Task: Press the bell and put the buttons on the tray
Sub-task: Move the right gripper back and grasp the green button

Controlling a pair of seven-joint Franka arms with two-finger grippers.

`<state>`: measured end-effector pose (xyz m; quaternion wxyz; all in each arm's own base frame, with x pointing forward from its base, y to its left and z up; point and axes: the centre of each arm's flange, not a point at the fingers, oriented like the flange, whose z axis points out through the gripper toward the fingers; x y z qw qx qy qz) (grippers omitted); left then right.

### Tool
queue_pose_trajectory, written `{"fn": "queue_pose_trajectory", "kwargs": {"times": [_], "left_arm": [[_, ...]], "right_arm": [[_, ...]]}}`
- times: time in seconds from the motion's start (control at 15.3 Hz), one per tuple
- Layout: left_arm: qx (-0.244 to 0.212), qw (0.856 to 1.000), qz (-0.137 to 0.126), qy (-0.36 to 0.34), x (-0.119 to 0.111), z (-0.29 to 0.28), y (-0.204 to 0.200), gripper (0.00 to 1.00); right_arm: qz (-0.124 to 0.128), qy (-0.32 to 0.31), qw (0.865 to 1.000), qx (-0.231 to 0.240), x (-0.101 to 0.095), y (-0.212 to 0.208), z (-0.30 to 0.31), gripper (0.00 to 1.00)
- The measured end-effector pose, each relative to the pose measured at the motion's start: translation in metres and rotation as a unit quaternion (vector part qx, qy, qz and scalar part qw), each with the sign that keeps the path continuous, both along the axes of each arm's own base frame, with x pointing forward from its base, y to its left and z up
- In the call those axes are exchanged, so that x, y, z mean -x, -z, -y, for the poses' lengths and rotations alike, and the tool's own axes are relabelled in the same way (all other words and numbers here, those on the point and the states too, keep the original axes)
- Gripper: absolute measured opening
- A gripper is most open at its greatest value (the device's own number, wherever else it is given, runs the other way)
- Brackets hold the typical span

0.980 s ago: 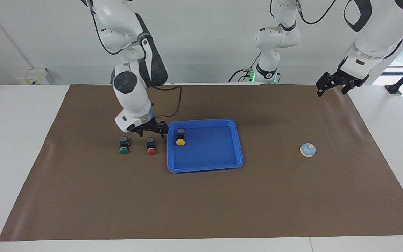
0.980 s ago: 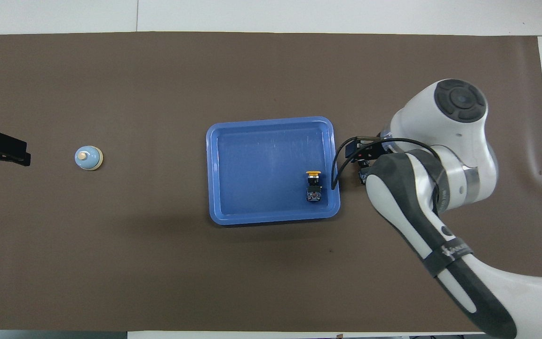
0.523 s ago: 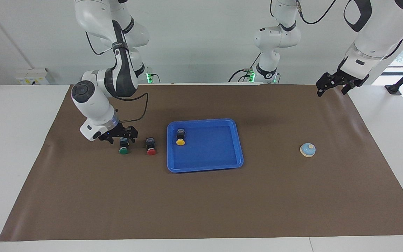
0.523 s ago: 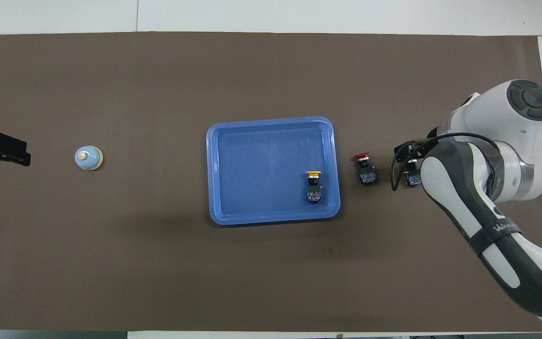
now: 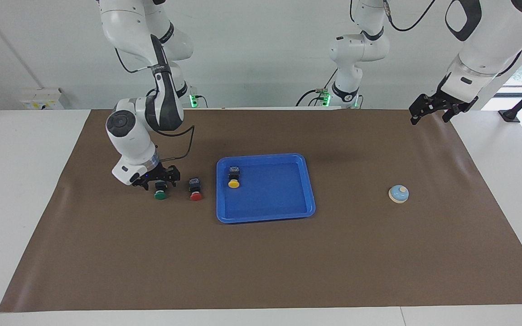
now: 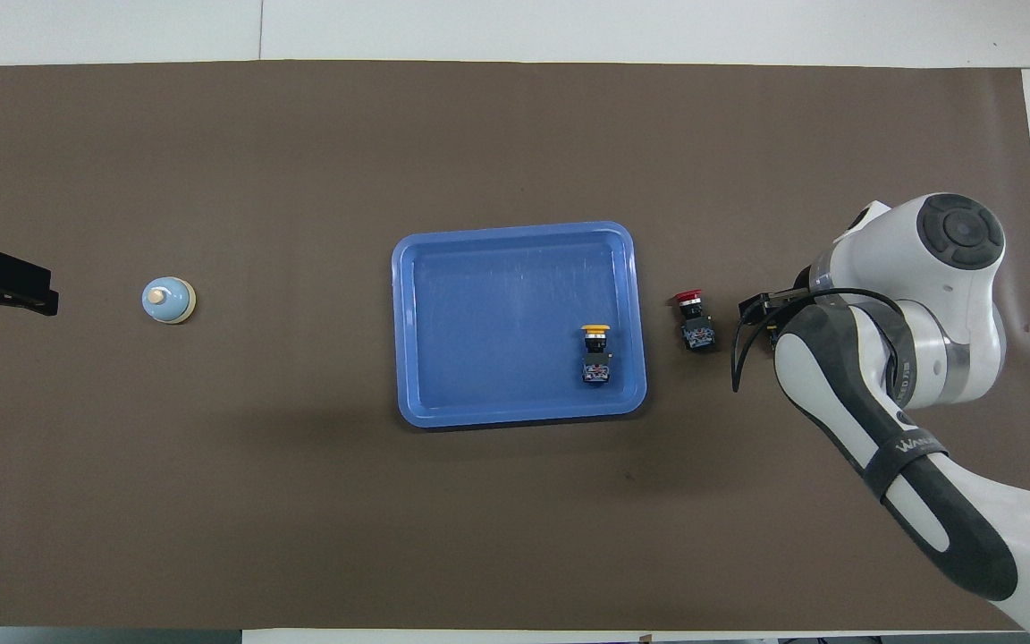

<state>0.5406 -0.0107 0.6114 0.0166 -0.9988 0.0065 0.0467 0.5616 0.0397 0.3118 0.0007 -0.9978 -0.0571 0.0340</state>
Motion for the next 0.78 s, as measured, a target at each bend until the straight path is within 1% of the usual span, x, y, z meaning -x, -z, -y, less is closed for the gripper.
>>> {"fn": "queue_pose_trajectory", "kwargs": {"times": [0.2,0.46,0.52,0.59,0.65,0.72,0.78], "left_arm": [[0.0,1.0,0.0,0.0,0.0,0.0,0.0,1.0],[0.0,1.0,0.0,0.0,0.0,0.0,0.0,1.0],[0.0,1.0,0.0,0.0,0.0,0.0,0.0,1.0],[0.0,1.0,0.0,0.0,0.0,0.0,0.0,1.0],[0.0,1.0,0.0,0.0,0.0,0.0,0.0,1.0],[0.0,1.0,0.0,0.0,0.0,0.0,0.0,1.0],[0.0,1.0,0.0,0.0,0.0,0.0,0.0,1.0]], "right_arm": [[-0.015,0.007,1.0,0.002,0.01,0.014,0.003,1.0],[-0.004,0.036,0.999,0.002,0.019,0.031,0.017,1.0],[-0.004,0.039,0.999,0.002,0.022,0.034,0.02,0.97],[-0.004,0.041,0.999,0.002,0.023,0.036,0.022,0.96],[-0.002,0.042,0.999,0.002,0.023,0.035,0.023,0.88],[0.001,0.043,0.999,0.002,0.022,0.032,0.024,0.74],[0.004,0.043,0.999,0.002,0.022,0.029,0.024,0.63]]}}
